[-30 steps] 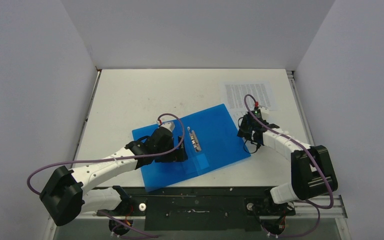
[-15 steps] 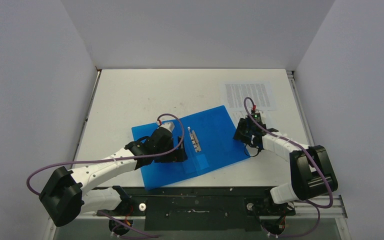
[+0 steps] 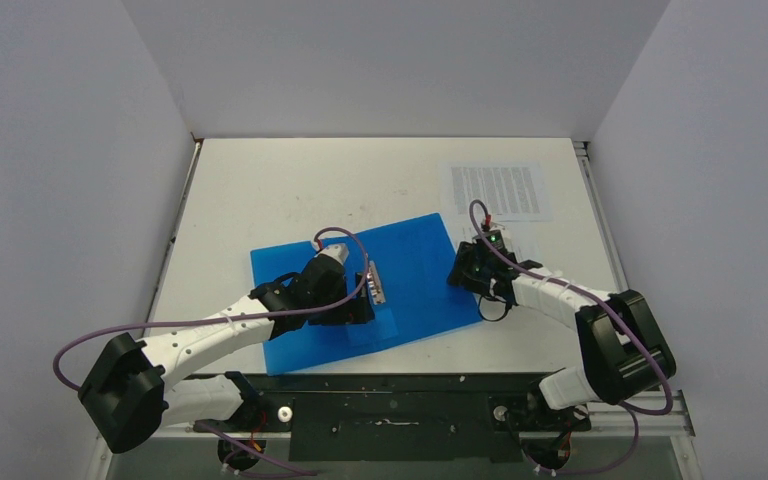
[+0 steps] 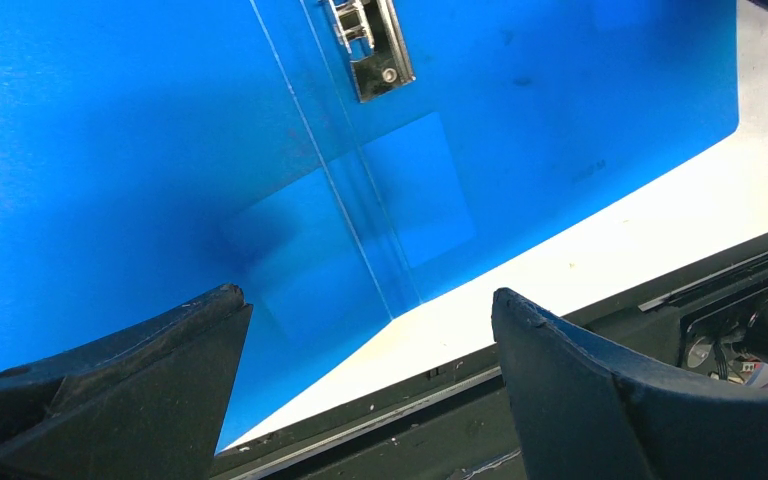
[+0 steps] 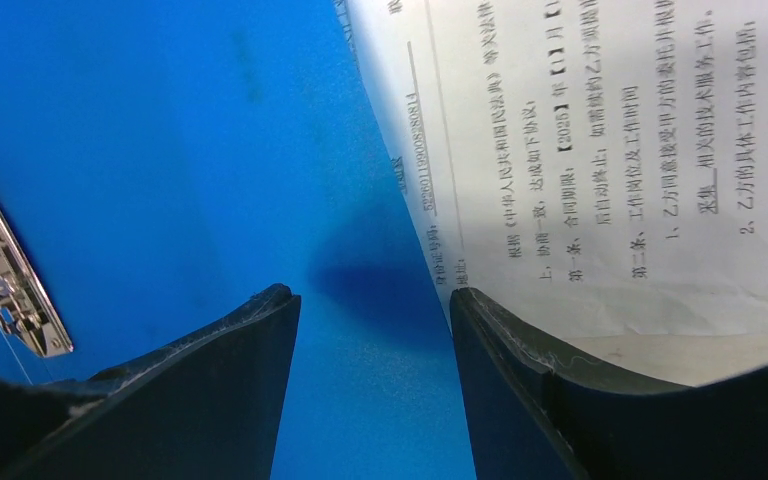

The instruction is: Put the files into the folder

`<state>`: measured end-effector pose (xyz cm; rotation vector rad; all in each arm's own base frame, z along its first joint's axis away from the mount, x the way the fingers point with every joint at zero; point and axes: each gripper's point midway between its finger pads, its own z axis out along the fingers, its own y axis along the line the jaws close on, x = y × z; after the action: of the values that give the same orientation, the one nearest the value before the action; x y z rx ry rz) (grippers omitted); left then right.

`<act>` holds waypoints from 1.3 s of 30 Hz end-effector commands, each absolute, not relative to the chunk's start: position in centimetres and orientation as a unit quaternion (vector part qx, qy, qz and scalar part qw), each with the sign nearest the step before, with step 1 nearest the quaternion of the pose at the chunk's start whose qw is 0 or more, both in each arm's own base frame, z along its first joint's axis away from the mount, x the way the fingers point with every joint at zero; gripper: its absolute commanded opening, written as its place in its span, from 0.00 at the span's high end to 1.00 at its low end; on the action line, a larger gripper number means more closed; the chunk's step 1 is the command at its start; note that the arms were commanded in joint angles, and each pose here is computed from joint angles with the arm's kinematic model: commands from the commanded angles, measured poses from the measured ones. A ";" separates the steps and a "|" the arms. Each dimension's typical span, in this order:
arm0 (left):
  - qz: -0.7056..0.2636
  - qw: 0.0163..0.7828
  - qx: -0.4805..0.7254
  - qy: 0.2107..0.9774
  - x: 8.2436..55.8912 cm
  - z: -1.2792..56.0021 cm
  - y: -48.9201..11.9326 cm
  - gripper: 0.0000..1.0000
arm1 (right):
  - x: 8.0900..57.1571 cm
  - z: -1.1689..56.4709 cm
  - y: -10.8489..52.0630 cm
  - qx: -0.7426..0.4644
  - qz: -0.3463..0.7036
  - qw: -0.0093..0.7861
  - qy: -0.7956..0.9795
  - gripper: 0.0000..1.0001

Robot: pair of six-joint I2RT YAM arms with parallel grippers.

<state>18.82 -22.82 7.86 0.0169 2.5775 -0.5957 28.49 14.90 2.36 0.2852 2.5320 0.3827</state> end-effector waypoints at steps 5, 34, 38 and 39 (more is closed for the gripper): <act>-0.244 0.287 0.016 0.926 20.6 11.6 -24.4 0.09 | 29.4 6.4 16.2 0.102 0.147 0.334 0.925 0.42; -0.406 0.294 0.108 0.859 31.1 19.4 -44.3 0.09 | 31.4 11.7 0.4 0.276 -0.033 0.443 0.852 0.10; -0.415 0.290 0.116 0.855 32.7 18.6 -46.8 0.09 | 32.5 11.1 -0.7 0.286 -0.032 0.447 0.847 0.10; -0.418 0.286 0.117 0.854 33.0 18.5 -47.4 0.09 | 32.8 10.9 -1.1 0.291 -0.031 0.447 0.846 0.10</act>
<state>31.34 -43.96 15.55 0.2562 2.3996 -1.0006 31.05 0.00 10.80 0.6956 2.1524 -0.0833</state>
